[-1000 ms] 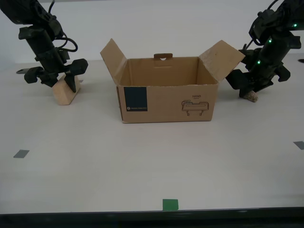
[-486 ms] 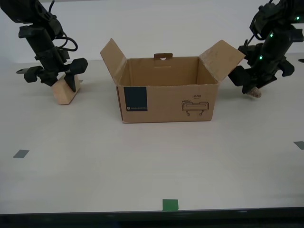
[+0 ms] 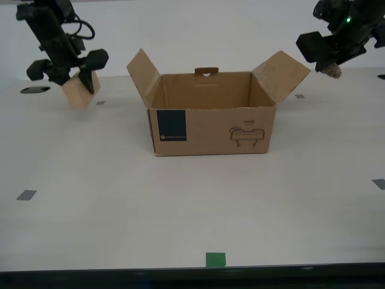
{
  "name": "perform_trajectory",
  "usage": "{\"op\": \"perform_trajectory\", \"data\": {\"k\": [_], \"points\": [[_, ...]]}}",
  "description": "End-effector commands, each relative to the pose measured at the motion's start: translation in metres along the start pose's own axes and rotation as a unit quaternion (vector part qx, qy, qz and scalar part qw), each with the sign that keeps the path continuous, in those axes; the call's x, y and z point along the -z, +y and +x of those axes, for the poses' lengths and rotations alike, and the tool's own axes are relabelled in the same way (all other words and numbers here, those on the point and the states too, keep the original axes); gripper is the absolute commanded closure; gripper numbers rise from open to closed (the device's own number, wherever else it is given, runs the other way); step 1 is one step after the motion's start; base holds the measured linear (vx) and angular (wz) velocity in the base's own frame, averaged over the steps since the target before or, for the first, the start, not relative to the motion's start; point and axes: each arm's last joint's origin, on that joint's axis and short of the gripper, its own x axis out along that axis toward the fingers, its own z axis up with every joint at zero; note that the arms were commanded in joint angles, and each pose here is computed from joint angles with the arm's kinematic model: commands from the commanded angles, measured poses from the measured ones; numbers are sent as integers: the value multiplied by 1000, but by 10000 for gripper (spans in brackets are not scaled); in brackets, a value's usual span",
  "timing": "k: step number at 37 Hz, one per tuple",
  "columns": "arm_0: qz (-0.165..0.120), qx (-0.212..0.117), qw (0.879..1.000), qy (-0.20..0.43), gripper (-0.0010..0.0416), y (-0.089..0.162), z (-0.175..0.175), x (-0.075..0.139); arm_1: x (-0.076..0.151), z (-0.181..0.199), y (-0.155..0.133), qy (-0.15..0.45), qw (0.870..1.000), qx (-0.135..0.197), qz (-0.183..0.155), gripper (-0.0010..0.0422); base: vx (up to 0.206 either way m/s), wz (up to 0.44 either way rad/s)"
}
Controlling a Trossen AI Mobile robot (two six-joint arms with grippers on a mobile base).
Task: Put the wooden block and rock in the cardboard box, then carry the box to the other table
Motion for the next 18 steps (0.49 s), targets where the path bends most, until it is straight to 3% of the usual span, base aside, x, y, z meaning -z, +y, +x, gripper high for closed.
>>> {"op": "perform_trajectory", "data": {"k": [1,18], "points": [[0,7,1000,-21,407,-1,-16,-5,-6,-21,-3,-28,1000,2,6,413,0,0],[-1,15,998,-58,407,-2,-55,-14,-10,-93,-12,-113,993,8,28,413,0,0]]}}
